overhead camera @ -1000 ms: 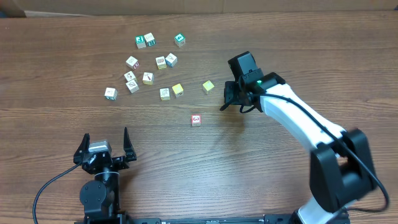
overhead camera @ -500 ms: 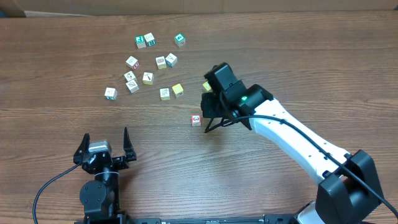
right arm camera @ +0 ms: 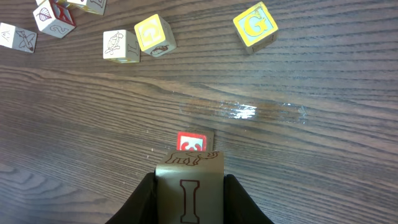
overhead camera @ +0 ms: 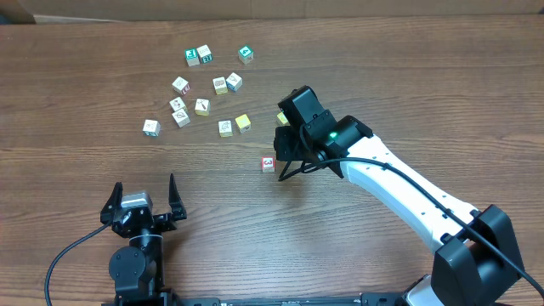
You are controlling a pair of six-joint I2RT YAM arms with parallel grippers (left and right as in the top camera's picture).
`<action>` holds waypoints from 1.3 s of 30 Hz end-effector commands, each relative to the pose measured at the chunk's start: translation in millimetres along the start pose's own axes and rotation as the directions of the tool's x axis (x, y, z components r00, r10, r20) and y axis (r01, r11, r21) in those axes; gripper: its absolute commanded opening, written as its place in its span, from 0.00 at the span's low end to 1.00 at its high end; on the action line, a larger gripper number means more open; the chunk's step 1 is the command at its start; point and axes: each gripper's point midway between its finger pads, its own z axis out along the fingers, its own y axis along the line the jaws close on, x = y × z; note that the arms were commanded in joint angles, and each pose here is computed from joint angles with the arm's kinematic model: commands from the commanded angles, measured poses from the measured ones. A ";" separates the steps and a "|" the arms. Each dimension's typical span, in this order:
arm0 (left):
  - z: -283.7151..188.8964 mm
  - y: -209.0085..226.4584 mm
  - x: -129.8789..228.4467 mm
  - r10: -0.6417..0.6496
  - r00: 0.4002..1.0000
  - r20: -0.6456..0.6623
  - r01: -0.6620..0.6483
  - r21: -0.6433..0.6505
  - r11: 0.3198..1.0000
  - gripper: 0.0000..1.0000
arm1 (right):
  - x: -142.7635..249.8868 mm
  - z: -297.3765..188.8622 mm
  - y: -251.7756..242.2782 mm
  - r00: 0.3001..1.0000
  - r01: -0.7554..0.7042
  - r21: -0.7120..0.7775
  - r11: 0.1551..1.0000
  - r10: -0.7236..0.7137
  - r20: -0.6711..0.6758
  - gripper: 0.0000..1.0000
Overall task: Form a tower
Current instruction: 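Lift the white I block and carry it over the red 3 block, then lower the white I block onto the top of the red 3 block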
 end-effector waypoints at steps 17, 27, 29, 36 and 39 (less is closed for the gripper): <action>-0.4 -0.7 -1.1 0.022 1.000 0.009 -0.022 0.003 1.000 1.00 | -13.1 -11.5 8.4 0.999 -0.006 -0.030 1.000 0.008 0.045 0.21; -0.4 -0.7 -1.1 0.022 1.000 0.009 -0.022 0.003 1.000 0.99 | -11.6 -8.4 7.2 0.999 -0.007 -0.025 1.000 0.008 0.037 0.21; -0.4 -0.7 -1.1 0.022 1.000 0.009 -0.022 0.003 1.000 1.00 | -9.9 -4.6 6.0 1.000 -0.008 -0.019 1.000 0.008 0.027 0.21; -0.4 -0.7 -1.1 0.022 1.000 0.009 -0.022 0.003 1.000 1.00 | -3.1 12.3 10.1 1.000 0.007 -0.012 1.000 -0.007 0.002 0.18; -0.4 -0.7 -1.1 0.022 1.000 0.009 -0.022 0.003 1.000 0.99 | -1.7 19.1 17.3 0.999 0.030 -0.004 1.000 -0.030 0.017 0.17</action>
